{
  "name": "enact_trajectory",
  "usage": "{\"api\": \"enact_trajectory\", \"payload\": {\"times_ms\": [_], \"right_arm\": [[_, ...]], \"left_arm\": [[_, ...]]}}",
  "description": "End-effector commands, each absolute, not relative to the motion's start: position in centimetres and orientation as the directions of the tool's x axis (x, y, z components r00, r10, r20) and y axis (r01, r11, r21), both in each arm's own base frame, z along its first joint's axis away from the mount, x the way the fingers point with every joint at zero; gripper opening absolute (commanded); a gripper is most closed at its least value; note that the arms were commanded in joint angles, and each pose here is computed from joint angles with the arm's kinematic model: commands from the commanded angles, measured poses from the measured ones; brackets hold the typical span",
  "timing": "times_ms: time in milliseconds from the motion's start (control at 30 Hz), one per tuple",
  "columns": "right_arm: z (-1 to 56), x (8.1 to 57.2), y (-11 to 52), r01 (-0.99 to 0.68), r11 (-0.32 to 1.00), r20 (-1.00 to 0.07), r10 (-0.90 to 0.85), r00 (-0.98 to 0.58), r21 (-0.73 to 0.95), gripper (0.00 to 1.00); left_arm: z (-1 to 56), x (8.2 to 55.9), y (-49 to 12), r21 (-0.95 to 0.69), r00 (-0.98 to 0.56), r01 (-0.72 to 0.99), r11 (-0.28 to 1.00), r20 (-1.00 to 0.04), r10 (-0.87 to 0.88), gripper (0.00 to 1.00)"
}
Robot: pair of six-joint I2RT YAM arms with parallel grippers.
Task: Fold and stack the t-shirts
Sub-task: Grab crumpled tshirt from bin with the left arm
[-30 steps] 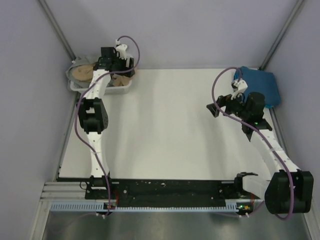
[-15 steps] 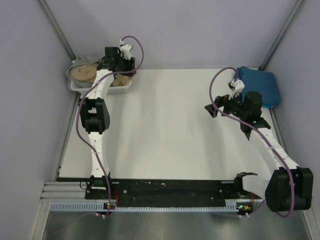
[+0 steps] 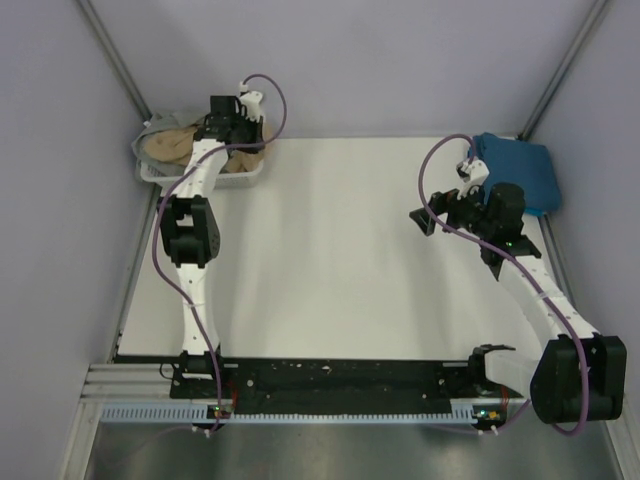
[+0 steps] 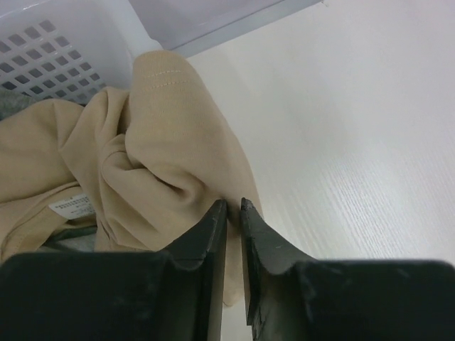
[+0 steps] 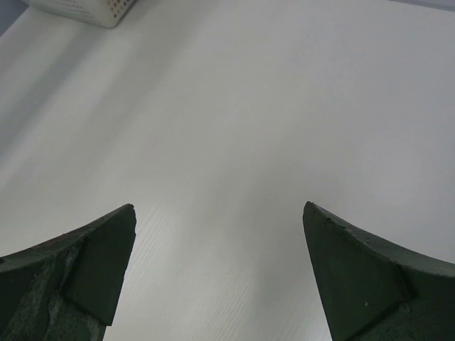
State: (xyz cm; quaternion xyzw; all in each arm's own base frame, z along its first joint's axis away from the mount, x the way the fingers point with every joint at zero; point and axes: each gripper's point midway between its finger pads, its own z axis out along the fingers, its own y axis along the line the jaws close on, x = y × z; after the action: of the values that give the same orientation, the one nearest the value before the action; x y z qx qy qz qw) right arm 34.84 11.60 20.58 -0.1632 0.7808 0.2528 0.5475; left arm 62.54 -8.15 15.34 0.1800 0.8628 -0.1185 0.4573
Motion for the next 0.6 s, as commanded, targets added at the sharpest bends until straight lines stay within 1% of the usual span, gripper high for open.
{"api": "enact_trajectory", "payload": {"times_ms": [0,33,100,233,333,567], "right_arm": [[23.7,35.1,11.9,-0.562,0.813,-0.968,0.005,-0.251,0.150,0.99],[23.8,35.1,11.8,-0.562,0.814,-0.969,0.004,-0.247,0.146,0.99],[23.8,35.0,11.9,-0.563,0.814,-0.969,0.002,-0.249,0.146,0.99],[23.8,34.9,11.9,-0.563,0.814,-0.969,0.001,-0.248,0.145,0.99],[24.0,34.7,11.8,-0.561,0.816,-0.970,-0.004,-0.244,0.138,0.99],[24.8,34.3,11.6,-0.557,0.822,-0.976,-0.008,-0.216,0.116,0.99]], "left_arm": [[17.2,63.0,-8.2,-0.024,-0.476,0.431,0.902,-0.855,0.205,0.14],[17.5,63.0,-8.3,-0.022,-0.470,0.435,0.900,-0.858,0.206,0.11],[17.4,62.9,-8.2,-0.020,-0.472,0.437,0.899,-0.856,0.210,0.00],[17.5,62.7,-8.1,-0.023,-0.480,0.431,0.902,-0.853,0.207,0.00],[18.9,62.6,-7.9,-0.022,-0.468,0.412,0.911,-0.863,0.191,0.00],[27.3,61.4,-7.4,0.070,-0.314,0.402,0.913,-0.926,0.209,0.00]]}}
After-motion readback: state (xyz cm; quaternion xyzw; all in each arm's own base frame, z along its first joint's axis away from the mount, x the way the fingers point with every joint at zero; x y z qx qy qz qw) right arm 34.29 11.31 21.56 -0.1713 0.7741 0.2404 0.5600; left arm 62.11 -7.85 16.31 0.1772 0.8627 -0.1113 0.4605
